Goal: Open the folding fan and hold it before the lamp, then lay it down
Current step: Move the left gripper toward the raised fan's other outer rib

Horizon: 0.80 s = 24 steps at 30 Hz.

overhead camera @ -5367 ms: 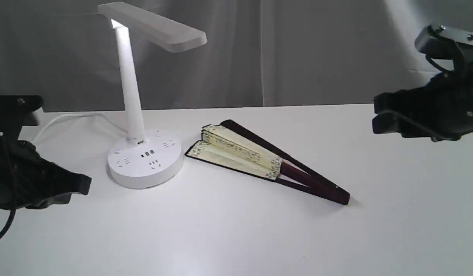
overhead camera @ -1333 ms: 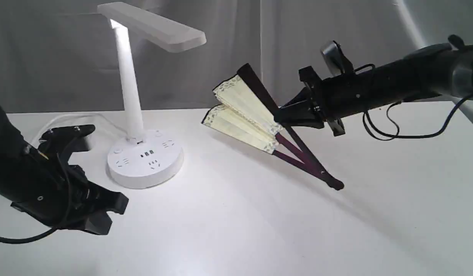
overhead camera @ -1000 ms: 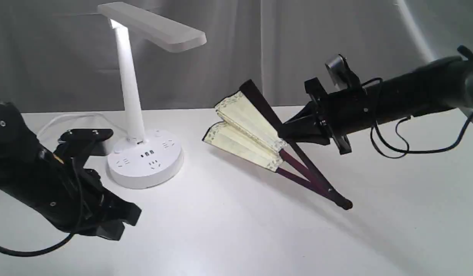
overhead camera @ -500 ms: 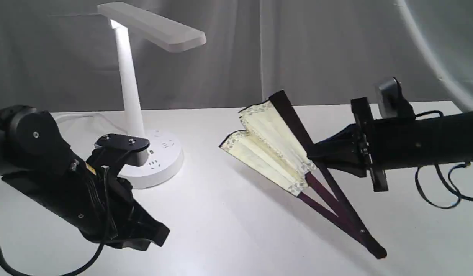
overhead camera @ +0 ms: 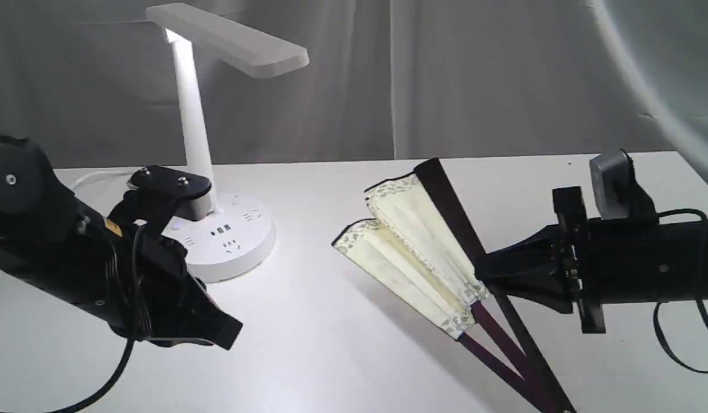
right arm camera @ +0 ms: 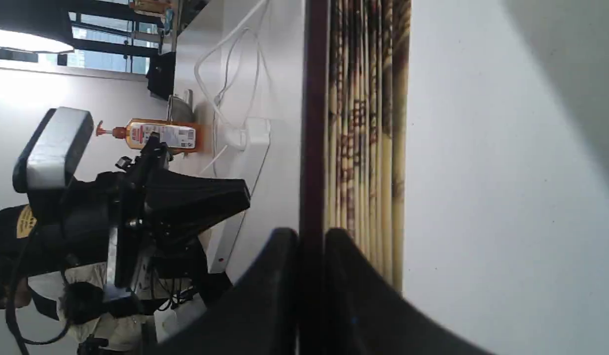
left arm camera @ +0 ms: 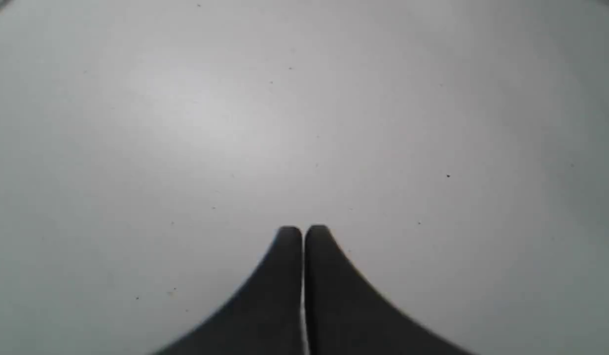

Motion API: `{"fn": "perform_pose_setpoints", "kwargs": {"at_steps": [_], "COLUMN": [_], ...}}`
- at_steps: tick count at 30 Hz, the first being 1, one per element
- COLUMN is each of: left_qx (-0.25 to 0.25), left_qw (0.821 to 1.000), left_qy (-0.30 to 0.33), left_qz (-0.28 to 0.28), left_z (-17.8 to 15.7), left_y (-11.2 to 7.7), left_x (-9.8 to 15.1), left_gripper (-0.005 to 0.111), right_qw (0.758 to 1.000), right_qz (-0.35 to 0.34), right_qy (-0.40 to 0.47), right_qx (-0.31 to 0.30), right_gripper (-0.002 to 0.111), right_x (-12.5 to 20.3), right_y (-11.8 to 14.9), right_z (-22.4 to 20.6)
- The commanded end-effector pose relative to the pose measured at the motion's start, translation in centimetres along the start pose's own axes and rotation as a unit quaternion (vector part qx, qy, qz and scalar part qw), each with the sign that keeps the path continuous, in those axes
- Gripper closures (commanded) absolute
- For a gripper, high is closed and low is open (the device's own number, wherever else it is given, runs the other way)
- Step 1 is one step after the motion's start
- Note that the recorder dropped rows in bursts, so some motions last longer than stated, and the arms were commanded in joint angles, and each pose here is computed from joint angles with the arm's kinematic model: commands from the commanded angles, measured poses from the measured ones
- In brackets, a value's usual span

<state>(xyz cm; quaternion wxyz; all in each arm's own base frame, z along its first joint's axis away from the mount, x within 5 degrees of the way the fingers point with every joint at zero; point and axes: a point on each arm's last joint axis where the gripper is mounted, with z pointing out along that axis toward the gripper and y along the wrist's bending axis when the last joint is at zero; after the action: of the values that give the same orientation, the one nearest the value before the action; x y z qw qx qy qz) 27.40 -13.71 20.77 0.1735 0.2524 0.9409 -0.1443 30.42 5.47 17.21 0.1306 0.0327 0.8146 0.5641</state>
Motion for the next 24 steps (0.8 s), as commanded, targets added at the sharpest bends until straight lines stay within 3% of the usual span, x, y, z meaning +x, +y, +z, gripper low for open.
{"fn": "perform_pose_setpoints", "kwargs": {"at_steps": [1,7,14,19,24], "left_qx": [-0.004,0.000,-0.002,-0.005,-0.008], "left_qw": [1.000,0.997,0.981,0.976,0.974], "left_qy": [-0.007,-0.056,-0.160,-0.188,-0.210], "left_qz": [0.007,0.057,0.109,0.111,0.079], "left_z": [-0.1,0.4,0.6,0.4,0.8], "left_y": [-0.8,-3.9,-7.5,-7.9,-7.6], "left_x": [-0.2,-1.1,-2.5,-3.0,-2.6], "left_gripper": [0.107,0.107,0.107,0.107,0.107], "right_qw": [1.000,0.999,1.000,1.000,1.000], "right_qz": [-0.012,-0.026,-0.022,-0.019,-0.018], "right_qy": [-0.001,0.025,-0.003,-0.018,-0.020], "right_qx": [-0.006,0.009,-0.007,-0.015,-0.016], "right_gripper": [0.108,0.108,0.108,0.108,0.108], "right_x": [0.1,0.6,0.1,-0.2,-0.2], "right_y": [0.3,0.0,0.3,0.5,0.5], "right_z": [-0.3,-0.4,-0.3,-0.4,-0.4]}}
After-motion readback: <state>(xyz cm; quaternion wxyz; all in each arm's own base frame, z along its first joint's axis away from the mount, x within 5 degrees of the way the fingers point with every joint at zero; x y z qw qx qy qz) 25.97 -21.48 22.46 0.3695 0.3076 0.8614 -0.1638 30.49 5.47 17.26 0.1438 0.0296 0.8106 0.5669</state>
